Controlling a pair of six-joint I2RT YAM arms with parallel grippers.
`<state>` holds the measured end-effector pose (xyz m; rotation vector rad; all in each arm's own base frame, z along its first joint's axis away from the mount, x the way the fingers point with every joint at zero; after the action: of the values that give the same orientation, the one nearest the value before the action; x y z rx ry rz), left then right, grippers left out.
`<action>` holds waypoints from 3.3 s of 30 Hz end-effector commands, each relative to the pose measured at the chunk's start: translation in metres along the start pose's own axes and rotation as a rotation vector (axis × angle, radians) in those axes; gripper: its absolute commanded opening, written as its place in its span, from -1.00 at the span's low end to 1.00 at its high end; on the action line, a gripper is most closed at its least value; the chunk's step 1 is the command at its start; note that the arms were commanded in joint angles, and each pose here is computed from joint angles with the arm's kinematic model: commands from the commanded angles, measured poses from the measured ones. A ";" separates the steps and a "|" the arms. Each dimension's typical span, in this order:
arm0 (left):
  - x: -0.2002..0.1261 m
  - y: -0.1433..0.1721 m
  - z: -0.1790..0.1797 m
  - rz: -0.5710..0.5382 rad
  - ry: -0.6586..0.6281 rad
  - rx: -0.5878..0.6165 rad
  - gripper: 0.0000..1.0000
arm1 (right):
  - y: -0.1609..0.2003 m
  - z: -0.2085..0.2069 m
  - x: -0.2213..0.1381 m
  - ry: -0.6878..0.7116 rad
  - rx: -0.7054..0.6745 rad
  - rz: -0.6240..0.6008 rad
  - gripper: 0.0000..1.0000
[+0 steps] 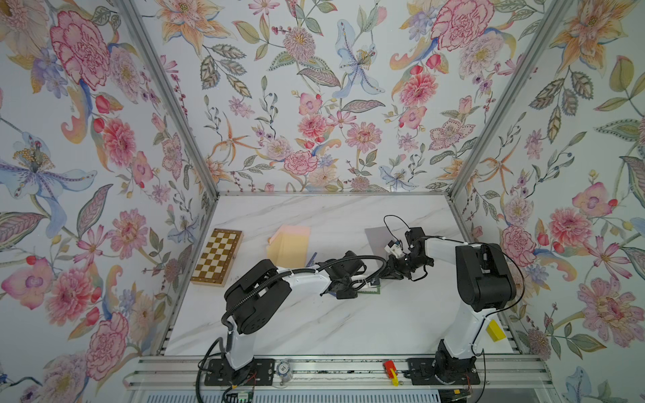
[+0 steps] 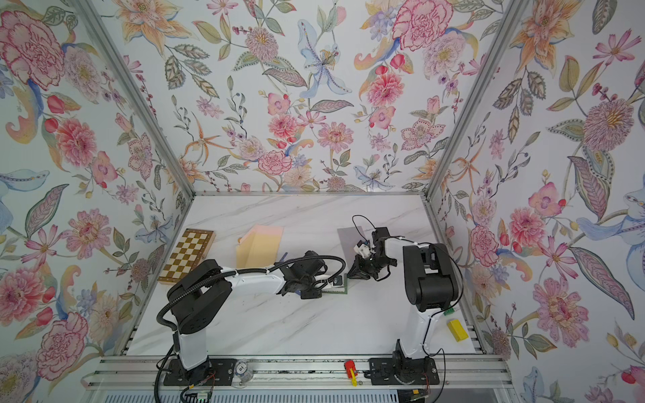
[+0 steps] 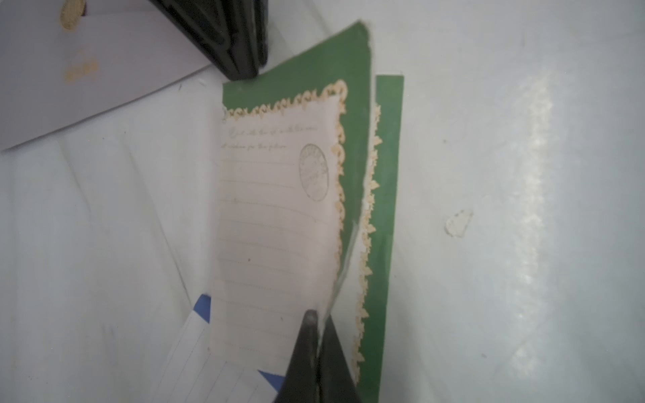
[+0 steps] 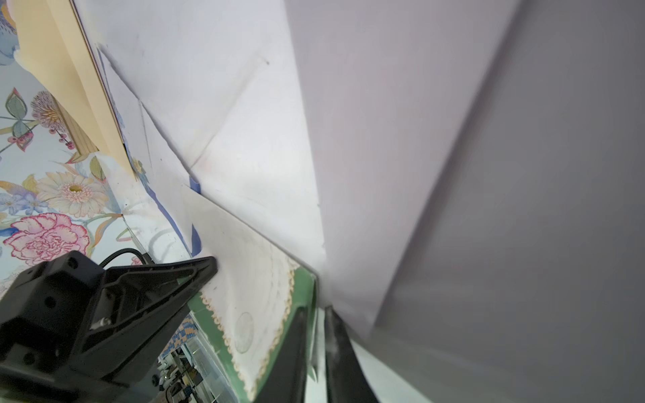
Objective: Fold the letter paper in half and place it into the envelope
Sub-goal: Fold the letter paper at the center of the board.
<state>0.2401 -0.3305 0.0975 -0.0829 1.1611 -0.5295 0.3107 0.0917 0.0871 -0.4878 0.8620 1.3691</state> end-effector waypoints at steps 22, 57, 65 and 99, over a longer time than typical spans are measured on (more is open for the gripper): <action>0.000 -0.003 -0.010 0.001 -0.011 -0.004 -1.00 | 0.044 0.010 -0.001 -0.157 0.058 -0.028 -0.37; -0.074 -0.017 -0.006 -0.270 -0.218 0.018 -0.31 | 0.053 0.013 0.014 -0.140 -0.197 -0.184 -1.00; -0.054 0.007 0.027 -0.297 -0.121 -0.163 -0.29 | 0.071 0.031 0.010 -0.072 -0.352 -0.376 -1.00; -0.001 0.058 0.033 -0.428 0.090 -0.363 -0.25 | 0.099 0.033 0.008 -0.050 -0.543 -0.535 -0.99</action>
<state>0.2862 -0.2837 0.0950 -0.6057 1.2958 -0.6691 0.2262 0.1380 0.1224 -0.9886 0.2783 1.0906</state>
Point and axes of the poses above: each gripper's point midway between its finger pads, its own x axis out along the fingers, its own z axis along the line the jaws close on, y = z × x, the point moved 9 cm from there along -x, back along the fingers, and after that the axes turned 15 degrees about x, right-handed, at the moved point
